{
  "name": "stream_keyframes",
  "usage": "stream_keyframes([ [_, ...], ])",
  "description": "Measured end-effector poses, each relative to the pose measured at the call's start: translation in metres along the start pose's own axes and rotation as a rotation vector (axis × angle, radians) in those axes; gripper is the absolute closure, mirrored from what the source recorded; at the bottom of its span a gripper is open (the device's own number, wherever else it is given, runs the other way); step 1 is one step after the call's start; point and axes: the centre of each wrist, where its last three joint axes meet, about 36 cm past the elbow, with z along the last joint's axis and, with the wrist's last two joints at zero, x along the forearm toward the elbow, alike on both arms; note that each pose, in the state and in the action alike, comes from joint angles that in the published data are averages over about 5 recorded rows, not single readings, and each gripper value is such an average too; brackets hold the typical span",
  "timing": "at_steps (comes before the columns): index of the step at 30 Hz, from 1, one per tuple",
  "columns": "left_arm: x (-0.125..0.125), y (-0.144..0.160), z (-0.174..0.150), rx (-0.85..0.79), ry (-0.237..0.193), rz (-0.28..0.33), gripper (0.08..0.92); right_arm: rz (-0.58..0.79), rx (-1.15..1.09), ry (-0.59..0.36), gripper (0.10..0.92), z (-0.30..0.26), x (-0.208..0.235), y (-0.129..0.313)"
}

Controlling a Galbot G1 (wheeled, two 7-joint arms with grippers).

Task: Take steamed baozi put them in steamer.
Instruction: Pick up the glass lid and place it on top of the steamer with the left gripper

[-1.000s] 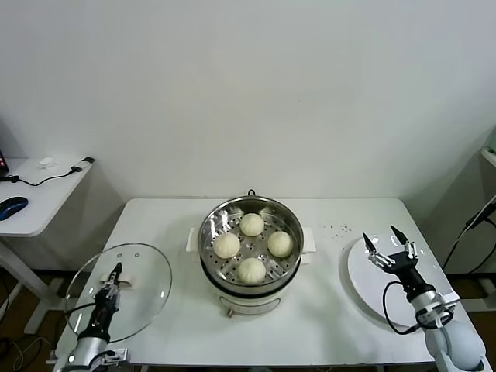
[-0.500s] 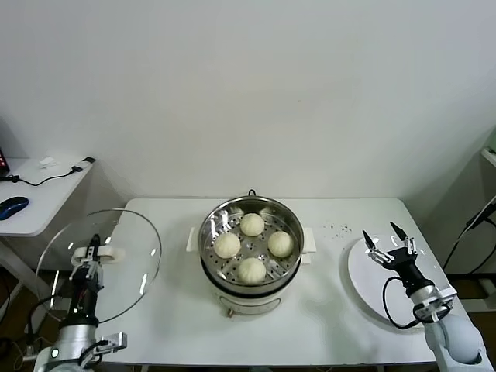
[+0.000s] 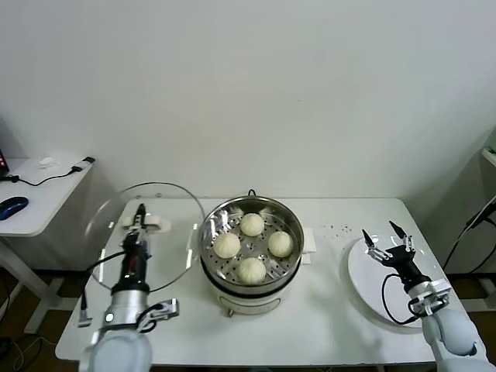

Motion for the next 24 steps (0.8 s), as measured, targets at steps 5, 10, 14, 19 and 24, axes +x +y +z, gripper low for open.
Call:
stream_keyframes([
  [5,-0.005,0.010,-0.042,0.029,-0.027,0.044,0.849,0.007,0.002,0.008,0.200,0.005,0.000,-0.001],
  [10,-0.012,0.016,-0.082,0.056,-0.052,0.076,0.849,0.019,0.002,0.014,0.200,0.010,0.002,-0.001],
  [14,-0.016,0.018,-0.113,0.074,-0.074,0.099,0.849,0.032,0.003,0.017,0.200,0.013,0.004,-0.003],
  [19,-0.020,0.019,-0.148,0.097,-0.096,0.120,0.849,0.043,0.006,0.018,0.200,0.016,0.007,-0.007],
  [24,-0.021,0.016,-0.177,0.112,-0.110,0.145,0.849,0.052,0.007,0.019,0.200,0.018,0.010,-0.009],
])
